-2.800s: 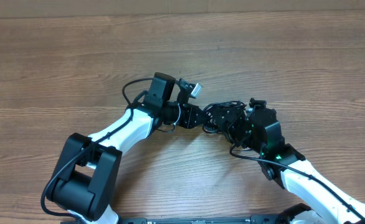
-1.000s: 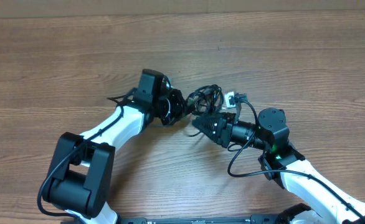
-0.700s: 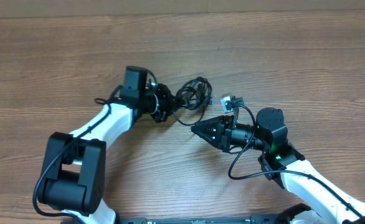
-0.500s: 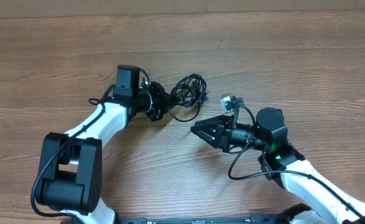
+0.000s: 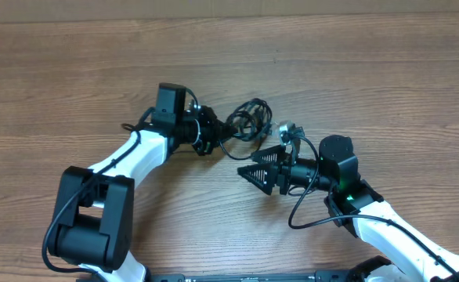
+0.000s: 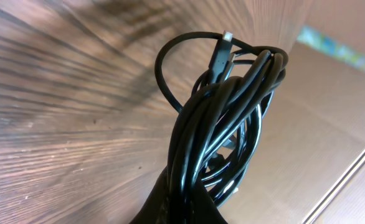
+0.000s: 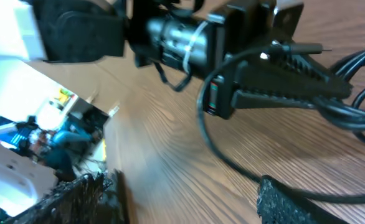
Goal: Untangle cables
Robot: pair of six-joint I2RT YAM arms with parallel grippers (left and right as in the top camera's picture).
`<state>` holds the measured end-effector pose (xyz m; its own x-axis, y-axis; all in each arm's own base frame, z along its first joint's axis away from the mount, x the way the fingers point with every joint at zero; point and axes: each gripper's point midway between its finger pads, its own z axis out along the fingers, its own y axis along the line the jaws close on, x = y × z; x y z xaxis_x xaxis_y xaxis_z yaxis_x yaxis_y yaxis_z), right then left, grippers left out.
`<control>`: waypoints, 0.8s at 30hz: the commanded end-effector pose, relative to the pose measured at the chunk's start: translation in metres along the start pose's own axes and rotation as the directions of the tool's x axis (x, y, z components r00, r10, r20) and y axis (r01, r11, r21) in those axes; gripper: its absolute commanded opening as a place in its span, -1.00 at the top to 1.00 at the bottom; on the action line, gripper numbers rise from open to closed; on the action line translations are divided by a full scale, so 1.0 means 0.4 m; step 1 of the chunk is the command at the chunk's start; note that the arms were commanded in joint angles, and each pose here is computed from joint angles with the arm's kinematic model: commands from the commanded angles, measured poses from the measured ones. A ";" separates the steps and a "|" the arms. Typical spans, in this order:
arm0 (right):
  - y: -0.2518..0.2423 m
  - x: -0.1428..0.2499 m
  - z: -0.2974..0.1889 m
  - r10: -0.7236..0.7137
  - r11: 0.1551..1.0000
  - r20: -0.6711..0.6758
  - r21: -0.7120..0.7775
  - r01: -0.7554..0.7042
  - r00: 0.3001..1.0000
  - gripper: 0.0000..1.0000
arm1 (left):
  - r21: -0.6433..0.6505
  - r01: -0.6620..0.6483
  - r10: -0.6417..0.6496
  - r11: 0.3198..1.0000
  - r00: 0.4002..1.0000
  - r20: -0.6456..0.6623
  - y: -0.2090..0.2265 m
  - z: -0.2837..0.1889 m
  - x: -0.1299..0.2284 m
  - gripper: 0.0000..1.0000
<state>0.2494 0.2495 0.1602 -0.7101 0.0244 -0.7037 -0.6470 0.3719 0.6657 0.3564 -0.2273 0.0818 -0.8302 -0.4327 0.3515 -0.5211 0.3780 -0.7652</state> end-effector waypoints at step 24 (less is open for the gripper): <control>-0.001 -0.004 0.017 -0.095 0.995 0.007 0.038 0.095 0.995 -0.70 | 0.011 0.034 -0.033 0.999 0.994 -0.104 -0.049 0.056 0.109 0.92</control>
<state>0.2495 0.2527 0.1562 -0.6638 -0.0050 -0.7479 -0.6877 0.3973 0.6076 0.3374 -0.2625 0.0862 -0.8192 -0.3909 0.4197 -0.5577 0.3721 -0.7420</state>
